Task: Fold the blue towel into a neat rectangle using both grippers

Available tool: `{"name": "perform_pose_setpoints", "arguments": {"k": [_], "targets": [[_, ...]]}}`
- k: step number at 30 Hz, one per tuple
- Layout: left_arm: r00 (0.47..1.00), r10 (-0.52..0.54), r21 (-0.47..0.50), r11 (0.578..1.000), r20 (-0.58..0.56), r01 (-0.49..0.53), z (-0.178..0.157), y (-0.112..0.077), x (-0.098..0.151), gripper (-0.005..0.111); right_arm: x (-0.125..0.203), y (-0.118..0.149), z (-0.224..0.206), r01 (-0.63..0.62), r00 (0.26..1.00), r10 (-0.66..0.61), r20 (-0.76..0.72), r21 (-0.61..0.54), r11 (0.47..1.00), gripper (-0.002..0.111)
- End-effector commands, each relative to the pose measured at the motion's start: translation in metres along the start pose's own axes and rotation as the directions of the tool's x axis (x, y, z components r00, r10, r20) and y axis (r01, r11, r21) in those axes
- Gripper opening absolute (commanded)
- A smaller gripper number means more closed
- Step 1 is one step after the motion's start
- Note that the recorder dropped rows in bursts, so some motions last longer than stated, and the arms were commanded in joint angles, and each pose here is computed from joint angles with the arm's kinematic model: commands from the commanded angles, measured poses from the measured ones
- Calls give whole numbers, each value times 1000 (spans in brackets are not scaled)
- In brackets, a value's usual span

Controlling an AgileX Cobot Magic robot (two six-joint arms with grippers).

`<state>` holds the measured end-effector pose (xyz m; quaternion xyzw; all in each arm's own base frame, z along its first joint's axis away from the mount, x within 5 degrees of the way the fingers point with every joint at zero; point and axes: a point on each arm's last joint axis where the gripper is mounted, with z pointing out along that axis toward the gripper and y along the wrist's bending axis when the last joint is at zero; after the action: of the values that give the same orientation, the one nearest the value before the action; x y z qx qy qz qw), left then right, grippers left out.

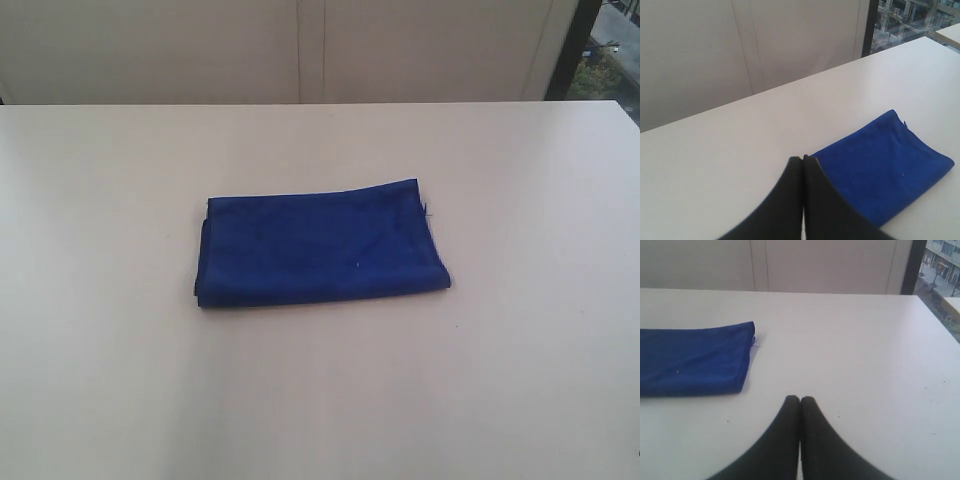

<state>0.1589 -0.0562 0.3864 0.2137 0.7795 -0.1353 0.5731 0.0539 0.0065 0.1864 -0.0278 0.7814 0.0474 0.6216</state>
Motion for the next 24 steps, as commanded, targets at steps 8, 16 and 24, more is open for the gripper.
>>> {"name": "perform_pose_setpoints", "arguments": {"k": [8,16,24], "targets": [[1000,-13,8,1000,3,13,-2,-1,1,0,4,-1,0,6,999,-6,-33,12,1000,0],[1000,-13,8,1000,3,13,-2,-1,1,0,4,-1,0,6,999,-6,-33,12,1000,0],[1000,-13,8,1000,3,13,-2,-1,1,0,5,-2,0,4,999,-3,-35,32,999,0]]}}
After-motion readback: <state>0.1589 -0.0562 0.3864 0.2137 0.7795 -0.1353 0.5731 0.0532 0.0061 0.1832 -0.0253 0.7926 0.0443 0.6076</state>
